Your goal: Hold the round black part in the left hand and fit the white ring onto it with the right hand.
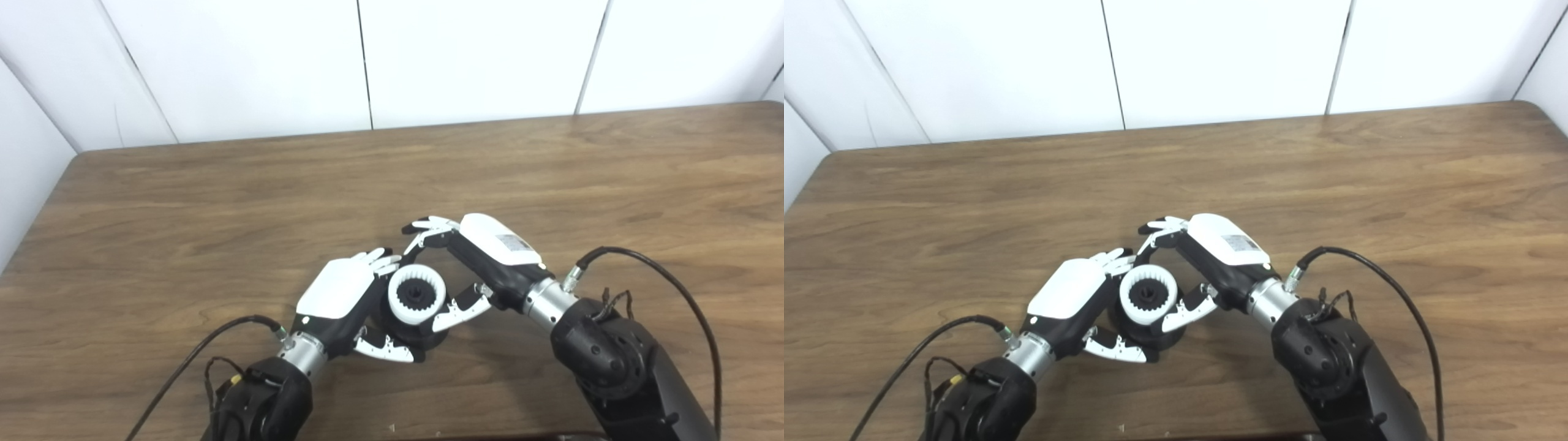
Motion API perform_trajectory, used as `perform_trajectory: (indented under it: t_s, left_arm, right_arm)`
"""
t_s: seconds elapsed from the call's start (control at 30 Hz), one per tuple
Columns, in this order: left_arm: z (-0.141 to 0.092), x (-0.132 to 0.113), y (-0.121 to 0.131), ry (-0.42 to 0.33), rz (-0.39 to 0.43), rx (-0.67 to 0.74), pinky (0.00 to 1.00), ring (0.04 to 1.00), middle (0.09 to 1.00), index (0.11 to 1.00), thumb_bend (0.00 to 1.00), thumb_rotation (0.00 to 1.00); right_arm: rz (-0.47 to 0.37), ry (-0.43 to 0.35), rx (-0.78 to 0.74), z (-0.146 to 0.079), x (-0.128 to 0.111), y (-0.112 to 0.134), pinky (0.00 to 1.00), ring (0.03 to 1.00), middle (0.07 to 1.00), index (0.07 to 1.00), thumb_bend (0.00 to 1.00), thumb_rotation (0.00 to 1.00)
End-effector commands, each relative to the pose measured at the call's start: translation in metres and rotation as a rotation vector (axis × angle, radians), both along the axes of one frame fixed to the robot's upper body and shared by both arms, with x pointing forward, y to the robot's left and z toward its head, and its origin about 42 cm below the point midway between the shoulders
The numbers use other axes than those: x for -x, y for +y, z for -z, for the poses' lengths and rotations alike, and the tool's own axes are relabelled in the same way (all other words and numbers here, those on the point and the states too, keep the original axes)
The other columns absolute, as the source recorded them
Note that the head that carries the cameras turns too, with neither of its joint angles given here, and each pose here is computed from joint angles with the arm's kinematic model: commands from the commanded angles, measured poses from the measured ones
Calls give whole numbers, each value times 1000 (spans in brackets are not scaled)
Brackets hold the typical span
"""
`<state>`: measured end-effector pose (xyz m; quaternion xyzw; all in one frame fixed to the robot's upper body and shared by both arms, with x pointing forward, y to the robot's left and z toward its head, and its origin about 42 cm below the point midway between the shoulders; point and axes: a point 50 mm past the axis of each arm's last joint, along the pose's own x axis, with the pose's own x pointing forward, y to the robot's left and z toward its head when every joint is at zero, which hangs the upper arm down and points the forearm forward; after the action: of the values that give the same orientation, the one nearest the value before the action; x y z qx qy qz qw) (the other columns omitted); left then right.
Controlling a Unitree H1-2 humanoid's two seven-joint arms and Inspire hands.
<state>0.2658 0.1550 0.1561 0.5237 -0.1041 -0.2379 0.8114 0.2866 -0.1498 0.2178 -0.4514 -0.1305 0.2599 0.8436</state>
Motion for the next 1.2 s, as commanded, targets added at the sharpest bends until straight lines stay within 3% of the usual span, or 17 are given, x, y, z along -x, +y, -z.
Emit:
perform_trajectory:
  t_s: [0.0,0.5,0.57,0.67,0.9,1.17]
  left_arm:
    - [-5,-1,0,-27,0,-25,932,951,890,740,864,328]
    - [-5,-2,0,-28,1,-24,925,948,888,737,862,344]
    - [-5,-2,0,-21,-4,-17,928,949,887,742,862,346]
    - [-5,-2,0,-19,-9,-14,928,947,884,744,861,350]
    - [-5,-2,2,-24,-12,-8,926,942,881,748,856,363]
    - [-4,-2,2,-31,-11,-9,920,938,879,753,865,367]
  right_arm:
    - [-26,-53,-7,-7,0,2,814,924,871,493,522,157]
    - [-42,-19,25,-1,3,2,828,932,872,494,522,160]
    - [-48,-2,33,0,3,1,838,940,879,639,742,282]
    - [-54,7,40,0,2,0,832,939,881,720,845,338]
    - [-51,16,35,-1,1,-2,830,933,881,766,922,379]
    - [-40,20,24,-1,0,-6,836,940,889,773,946,383]
